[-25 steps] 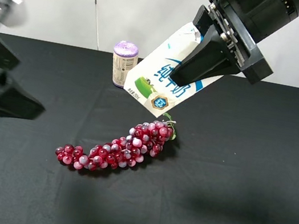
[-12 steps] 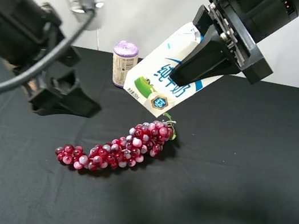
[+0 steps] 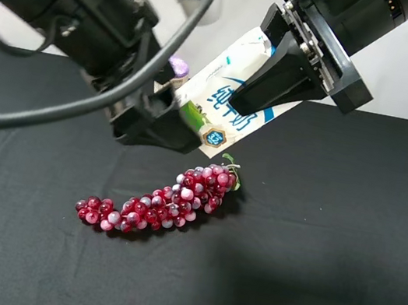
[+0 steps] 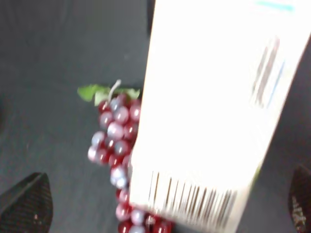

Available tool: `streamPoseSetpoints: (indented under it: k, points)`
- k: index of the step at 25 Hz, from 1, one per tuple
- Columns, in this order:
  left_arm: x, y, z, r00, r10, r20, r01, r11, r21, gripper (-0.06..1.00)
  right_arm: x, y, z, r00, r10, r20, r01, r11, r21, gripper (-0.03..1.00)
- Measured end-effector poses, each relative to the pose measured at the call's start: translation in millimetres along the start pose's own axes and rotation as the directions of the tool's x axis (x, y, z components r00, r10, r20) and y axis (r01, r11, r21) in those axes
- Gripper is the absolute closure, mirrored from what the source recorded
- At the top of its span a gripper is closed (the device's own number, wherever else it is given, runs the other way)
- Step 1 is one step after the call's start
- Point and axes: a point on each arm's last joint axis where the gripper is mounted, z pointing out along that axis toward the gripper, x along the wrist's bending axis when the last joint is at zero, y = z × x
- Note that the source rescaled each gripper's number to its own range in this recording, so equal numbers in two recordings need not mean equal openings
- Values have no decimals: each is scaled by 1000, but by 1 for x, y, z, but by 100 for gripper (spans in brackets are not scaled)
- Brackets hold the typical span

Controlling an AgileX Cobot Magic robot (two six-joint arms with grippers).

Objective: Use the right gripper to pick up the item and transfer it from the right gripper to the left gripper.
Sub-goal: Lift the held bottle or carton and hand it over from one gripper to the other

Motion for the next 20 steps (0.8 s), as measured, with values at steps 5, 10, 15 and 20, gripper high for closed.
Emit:
streamPoseSetpoints:
  k: [5, 10, 15, 20]
  points:
    - [-1, 13, 9, 996, 35, 78, -30, 998, -54, 0, 0, 1, 0, 999, -35, -2, 35, 999, -7, 93]
    - [-6, 16, 10, 987, 82, 141, -73, 995, -72, 0, 1, 3, 0, 997, -82, -7, 82, 996, -35, 93]
    - [-9, 14, 9, 976, 139, 171, -130, 990, -62, 0, 1, 5, 0, 995, -102, -9, 102, 993, -53, 93]
    - [-10, 13, 9, 963, 192, 188, -184, 981, -60, 4, 1, 5, 0, 995, -101, -10, 101, 993, -58, 93]
